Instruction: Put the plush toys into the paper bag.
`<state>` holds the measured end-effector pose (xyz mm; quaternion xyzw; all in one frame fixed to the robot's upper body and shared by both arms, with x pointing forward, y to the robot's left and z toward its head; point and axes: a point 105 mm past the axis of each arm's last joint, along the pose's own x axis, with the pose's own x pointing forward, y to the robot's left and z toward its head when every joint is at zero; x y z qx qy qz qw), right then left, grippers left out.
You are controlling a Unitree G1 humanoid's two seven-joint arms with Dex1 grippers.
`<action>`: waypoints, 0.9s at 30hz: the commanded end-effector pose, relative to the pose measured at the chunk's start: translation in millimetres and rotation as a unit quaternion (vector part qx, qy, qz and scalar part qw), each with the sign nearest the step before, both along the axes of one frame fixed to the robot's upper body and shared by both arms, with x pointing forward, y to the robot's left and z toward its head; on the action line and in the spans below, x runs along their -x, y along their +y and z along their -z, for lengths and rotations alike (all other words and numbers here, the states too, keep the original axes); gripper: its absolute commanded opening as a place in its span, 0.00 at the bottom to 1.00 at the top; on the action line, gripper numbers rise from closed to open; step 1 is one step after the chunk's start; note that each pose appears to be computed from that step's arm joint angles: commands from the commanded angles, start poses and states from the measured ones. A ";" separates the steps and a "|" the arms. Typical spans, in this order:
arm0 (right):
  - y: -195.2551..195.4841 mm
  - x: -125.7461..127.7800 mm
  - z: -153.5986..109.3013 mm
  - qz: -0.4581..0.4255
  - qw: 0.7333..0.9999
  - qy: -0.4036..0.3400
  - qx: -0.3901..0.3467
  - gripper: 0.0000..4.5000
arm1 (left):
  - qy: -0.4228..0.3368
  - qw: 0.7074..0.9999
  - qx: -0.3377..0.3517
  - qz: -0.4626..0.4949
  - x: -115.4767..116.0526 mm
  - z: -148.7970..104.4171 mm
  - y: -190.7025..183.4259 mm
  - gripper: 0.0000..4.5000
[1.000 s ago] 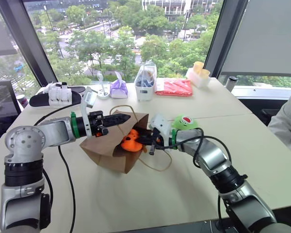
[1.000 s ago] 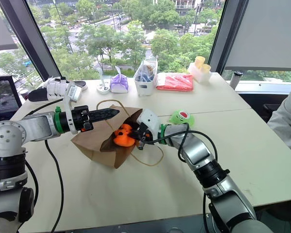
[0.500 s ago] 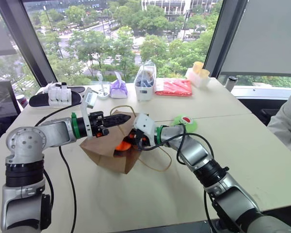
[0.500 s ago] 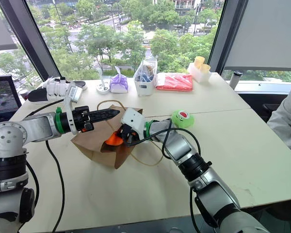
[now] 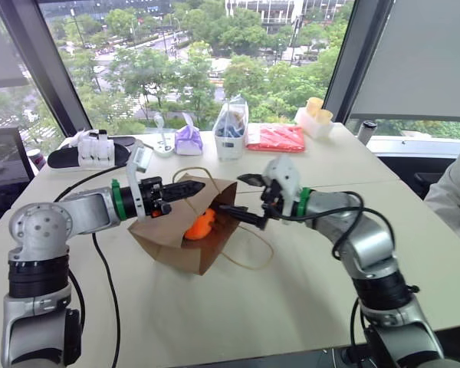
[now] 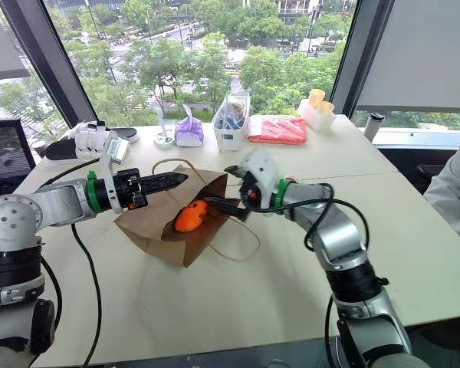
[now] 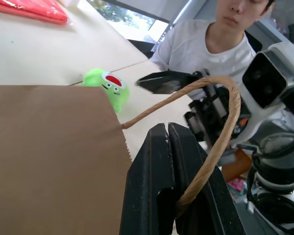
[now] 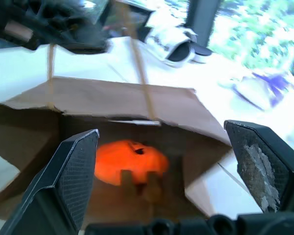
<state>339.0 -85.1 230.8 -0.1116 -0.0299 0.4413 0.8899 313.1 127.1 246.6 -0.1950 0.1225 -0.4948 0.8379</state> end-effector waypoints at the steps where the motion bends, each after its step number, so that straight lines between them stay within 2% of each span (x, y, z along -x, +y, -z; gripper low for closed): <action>1: -60.6 -23.0 4.6 0.137 0.991 -0.008 0.007 0.99 | -0.021 1.000 0.012 -0.001 2.8 -9.5 2.6 0.00; 4: -86.0 -50.0 25.1 0.228 0.974 -0.003 0.014 0.99 | -0.020 1.000 0.014 0.002 2.7 -8.6 -0.2 0.00; 6: -96.2 -64.1 41.1 0.268 0.962 -0.004 0.044 0.99 | -0.020 1.000 0.014 0.003 2.2 -8.5 -1.9 0.00; 10: -102.1 -87.8 62.7 0.304 0.950 -0.008 0.078 0.99 | -0.023 1.000 0.015 0.003 2.0 -9.3 -3.1 0.00; 14: -96.3 -109.6 76.6 0.319 0.945 0.026 0.073 0.99 | -0.026 1.000 0.014 0.000 3.5 -9.9 -2.7 0.00; 17: -96.8 -117.7 94.0 0.330 0.937 0.057 0.097 0.99 | -0.028 1.000 0.012 -0.004 4.0 -10.1 -1.9 0.00; 20: -97.4 -119.5 103.4 0.325 0.935 0.060 0.128 0.81 | -0.031 0.999 0.012 -0.010 4.7 -11.5 0.0 0.00; 21: -98.2 -119.8 104.9 0.325 0.934 0.062 0.132 0.72 | -0.032 0.999 0.012 -0.011 4.8 -11.6 0.8 0.00; 22: -98.7 -120.1 105.7 0.326 0.934 0.063 0.134 0.58 | -0.032 0.999 0.012 -0.012 4.9 -11.6 1.2 0.00; 27: -99.9 -120.8 105.7 0.325 0.934 0.060 0.140 0.07 | -0.030 0.999 0.015 -0.014 5.4 -10.2 0.7 0.00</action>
